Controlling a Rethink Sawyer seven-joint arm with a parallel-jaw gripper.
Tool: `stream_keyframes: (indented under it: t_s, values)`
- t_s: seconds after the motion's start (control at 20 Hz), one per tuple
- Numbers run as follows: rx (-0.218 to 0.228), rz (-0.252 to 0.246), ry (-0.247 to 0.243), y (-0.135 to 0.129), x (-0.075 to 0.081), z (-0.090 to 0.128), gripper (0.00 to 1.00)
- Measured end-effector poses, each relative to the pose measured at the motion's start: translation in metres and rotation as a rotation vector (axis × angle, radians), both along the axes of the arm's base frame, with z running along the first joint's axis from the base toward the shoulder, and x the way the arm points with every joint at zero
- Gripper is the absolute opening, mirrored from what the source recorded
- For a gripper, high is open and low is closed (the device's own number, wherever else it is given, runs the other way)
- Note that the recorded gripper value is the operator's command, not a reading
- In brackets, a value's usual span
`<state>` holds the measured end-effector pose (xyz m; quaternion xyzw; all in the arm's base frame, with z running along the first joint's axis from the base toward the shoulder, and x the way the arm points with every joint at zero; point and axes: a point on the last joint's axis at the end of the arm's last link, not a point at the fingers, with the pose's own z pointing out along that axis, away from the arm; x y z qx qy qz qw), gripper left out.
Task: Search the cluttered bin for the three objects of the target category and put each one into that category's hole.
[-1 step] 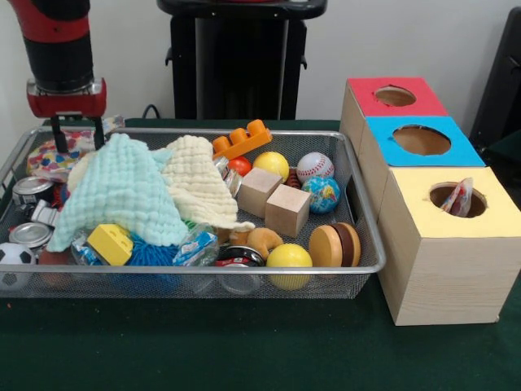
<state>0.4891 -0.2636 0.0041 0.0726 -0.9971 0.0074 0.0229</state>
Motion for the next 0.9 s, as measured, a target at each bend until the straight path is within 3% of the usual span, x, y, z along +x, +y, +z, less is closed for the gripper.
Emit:
stream_keyframes:
  t_s: [0.25, 0.4, 0.85, 0.9]
  values:
    - [0.000, 0.008, -0.058, 0.010, 0.005, -0.029, 1.00]
    - [0.000, 0.014, -0.072, 0.014, 0.008, -0.035, 1.00]
    - [-0.019, 0.013, -0.075, 0.008, 0.008, -0.029, 1.00]
    - [-0.023, 0.013, -0.075, 0.006, 0.008, -0.028, 0.00]
